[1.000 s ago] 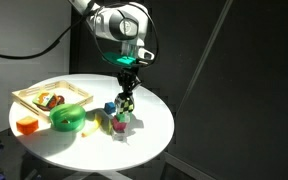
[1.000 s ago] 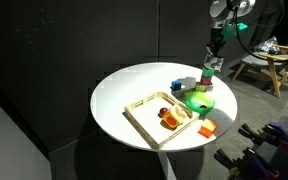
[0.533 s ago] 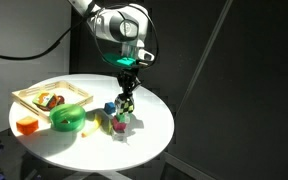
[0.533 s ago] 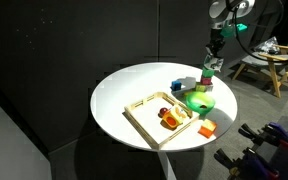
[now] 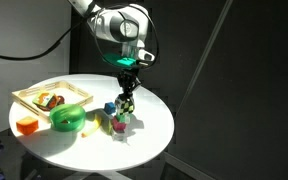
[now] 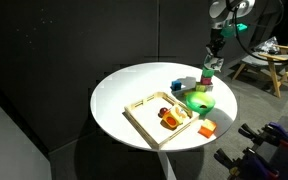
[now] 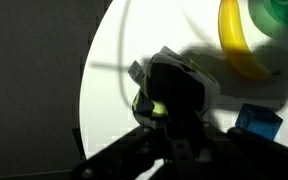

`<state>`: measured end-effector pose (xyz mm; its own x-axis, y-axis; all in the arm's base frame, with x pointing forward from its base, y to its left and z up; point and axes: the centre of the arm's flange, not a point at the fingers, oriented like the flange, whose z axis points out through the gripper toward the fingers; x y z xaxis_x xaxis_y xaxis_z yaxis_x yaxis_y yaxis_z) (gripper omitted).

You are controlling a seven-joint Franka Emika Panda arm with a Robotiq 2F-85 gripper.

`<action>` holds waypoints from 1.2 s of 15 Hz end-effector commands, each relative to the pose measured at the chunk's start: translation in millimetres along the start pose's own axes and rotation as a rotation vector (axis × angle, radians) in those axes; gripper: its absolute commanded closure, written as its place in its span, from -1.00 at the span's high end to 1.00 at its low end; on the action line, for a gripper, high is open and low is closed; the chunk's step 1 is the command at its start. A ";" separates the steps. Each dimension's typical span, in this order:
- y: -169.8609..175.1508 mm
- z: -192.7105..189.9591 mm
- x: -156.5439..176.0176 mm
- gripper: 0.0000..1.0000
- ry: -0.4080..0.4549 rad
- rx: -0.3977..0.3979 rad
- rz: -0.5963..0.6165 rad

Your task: Put the black soft cube on the green block

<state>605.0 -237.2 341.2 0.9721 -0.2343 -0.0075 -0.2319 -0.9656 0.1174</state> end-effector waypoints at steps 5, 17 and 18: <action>3.7 -8.0 6.9 0.43 -0.013 0.014 0.026; 3.3 -16.5 4.8 1.00 -0.014 0.019 0.029; 2.9 -19.1 4.0 1.00 -0.013 0.020 0.031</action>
<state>606.4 -238.1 346.2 0.9713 -0.2375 -0.0113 -0.2345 -0.9650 0.1173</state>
